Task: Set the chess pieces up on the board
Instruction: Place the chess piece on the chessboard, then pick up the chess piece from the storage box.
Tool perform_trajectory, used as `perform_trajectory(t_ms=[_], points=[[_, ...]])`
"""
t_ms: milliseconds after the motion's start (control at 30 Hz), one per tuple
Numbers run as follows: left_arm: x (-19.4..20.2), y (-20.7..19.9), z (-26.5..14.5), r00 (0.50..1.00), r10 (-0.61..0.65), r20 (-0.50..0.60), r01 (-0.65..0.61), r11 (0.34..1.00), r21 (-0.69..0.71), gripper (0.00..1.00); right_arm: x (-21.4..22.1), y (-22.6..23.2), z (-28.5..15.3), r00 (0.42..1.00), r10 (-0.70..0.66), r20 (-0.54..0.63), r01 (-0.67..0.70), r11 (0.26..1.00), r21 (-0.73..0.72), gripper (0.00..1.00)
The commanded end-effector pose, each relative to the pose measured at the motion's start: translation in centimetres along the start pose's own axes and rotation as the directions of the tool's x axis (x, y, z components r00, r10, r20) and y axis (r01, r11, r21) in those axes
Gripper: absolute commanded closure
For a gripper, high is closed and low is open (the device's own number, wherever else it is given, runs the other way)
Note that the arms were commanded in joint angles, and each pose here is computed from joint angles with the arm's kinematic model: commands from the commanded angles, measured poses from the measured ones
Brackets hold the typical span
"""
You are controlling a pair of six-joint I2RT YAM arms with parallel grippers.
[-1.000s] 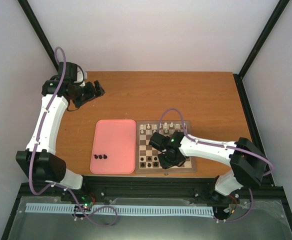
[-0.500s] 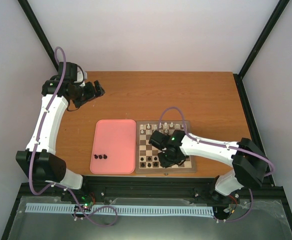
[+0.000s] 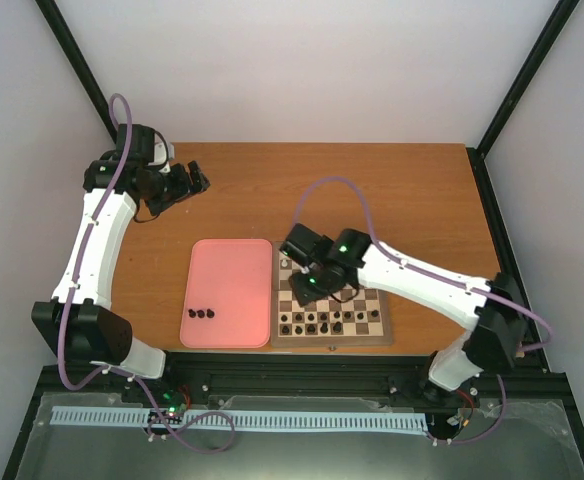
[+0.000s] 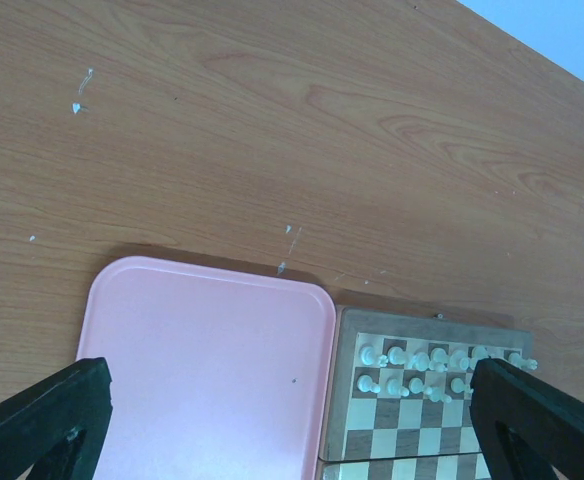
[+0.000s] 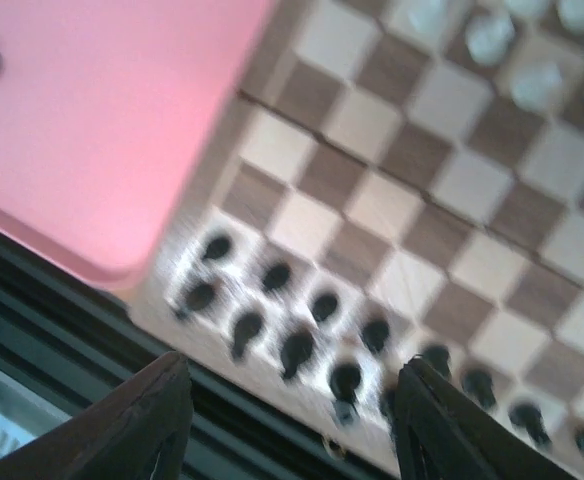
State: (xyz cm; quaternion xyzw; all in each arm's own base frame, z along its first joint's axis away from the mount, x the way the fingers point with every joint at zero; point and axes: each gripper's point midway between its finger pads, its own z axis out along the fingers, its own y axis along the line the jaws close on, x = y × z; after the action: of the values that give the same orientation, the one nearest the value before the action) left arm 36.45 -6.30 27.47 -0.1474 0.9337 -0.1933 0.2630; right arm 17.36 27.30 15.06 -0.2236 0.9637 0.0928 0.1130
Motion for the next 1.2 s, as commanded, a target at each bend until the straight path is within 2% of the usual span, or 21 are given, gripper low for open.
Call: perform_trajectory(t_ms=[0, 133, 333, 567, 1000, 1167], points=[[-0.5, -0.9, -0.7, 0.999, 0.02, 0.025, -0.021, 0.999, 0.027, 0.0, -4.9, 3.9, 0.6, 0.99, -0.121, 0.069, 0.126, 0.988, -0.084, 0.43], [-0.6, -1.1, -1.3, 0.999, 0.023, 0.037, -0.024, 0.999, 0.031, 0.0, -8.0, 8.9, 4.0, 0.971, -0.238, 0.036, 0.24, 0.953, -0.186, 0.44], [-0.3, -1.1, -2.1, 0.998, 0.027, 0.052, -0.029, 0.999, 0.035, 0.0, -9.7, 15.4, 8.8, 0.919, -0.394, 0.01, 0.382, 0.883, -0.272, 0.44], [0.1, -1.1, -2.1, 0.999, 0.027, 0.045, -0.029, 0.999, 0.043, 0.0, -9.8, 20.4, 10.5, 0.873, -0.487, 0.03, 0.466, 0.813, -0.349, 0.44], [0.2, -1.1, -1.9, 0.999, 0.026, 0.041, -0.028, 0.999, 0.042, 0.0, -8.1, 20.8, 14.4, 0.855, -0.517, -0.051, 0.468, 0.809, -0.357, 0.45], [0.1, -1.1, -1.8, 0.999, 0.026, 0.042, -0.028, 0.999, 0.04, 0.0, -8.0, 20.9, 15.2, 0.85, -0.523, -0.058, 0.47, 0.805, -0.363, 0.5]])
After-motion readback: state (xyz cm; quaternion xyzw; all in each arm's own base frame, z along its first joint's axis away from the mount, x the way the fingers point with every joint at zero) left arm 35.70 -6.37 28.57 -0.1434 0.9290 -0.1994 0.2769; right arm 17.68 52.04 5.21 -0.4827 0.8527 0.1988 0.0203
